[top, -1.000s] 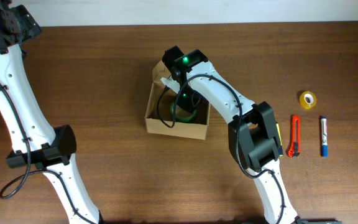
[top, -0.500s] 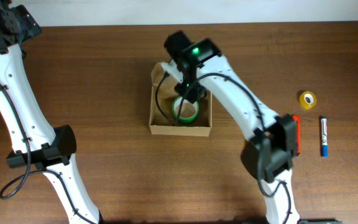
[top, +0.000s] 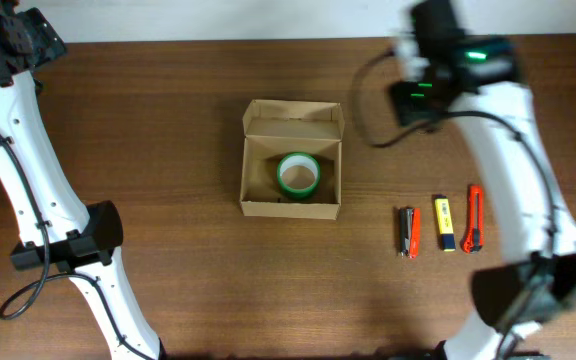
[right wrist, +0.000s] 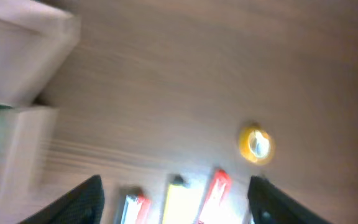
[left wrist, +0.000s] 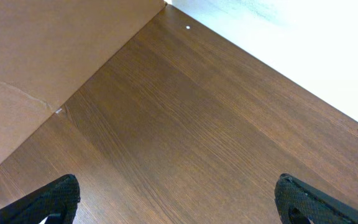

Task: Pack container
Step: 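Move the right gripper to the clear yellow tape roll, then grasp the clear yellow tape roll with the right gripper, then carry the yellow tape roll with the right gripper over the box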

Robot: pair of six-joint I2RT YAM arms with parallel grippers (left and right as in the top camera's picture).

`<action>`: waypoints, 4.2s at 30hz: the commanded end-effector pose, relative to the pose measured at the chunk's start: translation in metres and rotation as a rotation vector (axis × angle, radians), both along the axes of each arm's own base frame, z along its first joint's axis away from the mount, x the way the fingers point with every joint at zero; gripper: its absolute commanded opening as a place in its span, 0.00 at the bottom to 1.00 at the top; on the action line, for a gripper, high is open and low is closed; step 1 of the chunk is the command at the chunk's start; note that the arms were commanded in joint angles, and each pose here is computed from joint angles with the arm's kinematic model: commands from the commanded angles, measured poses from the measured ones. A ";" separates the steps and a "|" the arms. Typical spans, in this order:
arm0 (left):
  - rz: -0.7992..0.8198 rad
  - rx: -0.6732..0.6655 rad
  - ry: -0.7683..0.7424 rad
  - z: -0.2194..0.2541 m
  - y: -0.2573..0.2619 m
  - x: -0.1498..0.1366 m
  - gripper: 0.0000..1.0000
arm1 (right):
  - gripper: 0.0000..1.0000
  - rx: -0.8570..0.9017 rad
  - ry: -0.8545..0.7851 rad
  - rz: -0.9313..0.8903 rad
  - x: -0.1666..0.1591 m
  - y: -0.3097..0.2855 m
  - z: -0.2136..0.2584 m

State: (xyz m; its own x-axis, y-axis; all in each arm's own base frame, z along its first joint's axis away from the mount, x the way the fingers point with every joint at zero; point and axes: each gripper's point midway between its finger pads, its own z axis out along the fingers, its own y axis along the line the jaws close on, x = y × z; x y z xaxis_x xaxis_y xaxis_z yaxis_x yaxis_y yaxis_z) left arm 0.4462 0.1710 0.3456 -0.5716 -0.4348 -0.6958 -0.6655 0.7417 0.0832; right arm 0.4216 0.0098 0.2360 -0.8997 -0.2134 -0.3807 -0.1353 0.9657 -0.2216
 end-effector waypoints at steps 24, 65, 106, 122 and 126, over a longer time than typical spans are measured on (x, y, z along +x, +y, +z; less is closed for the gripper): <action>0.003 0.025 -0.020 0.014 0.003 -0.008 1.00 | 0.78 0.209 0.292 -0.577 -0.037 -0.198 -0.190; 0.003 0.025 -0.021 0.014 0.003 -0.008 1.00 | 0.77 0.192 0.235 -0.604 -0.019 -0.224 -0.225; 0.003 0.025 -0.021 0.014 0.003 -0.008 1.00 | 0.04 0.220 0.109 -0.415 0.039 -0.169 -0.067; 0.003 0.025 -0.021 0.014 0.003 -0.008 1.00 | 0.04 0.100 0.043 0.583 0.015 0.133 0.038; 0.003 0.025 -0.021 0.014 0.003 -0.008 1.00 | 0.04 0.103 0.135 0.689 -0.003 0.178 0.008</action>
State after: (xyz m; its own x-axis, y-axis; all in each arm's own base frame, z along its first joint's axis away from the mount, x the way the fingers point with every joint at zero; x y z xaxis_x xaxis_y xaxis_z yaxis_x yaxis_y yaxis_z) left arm 0.4462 0.1709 0.3456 -0.5717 -0.4349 -0.6957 -0.6654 0.7419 0.0830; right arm 0.4283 0.1686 0.2601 -0.6655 -0.6535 -0.3606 -0.6720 0.7349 -0.0915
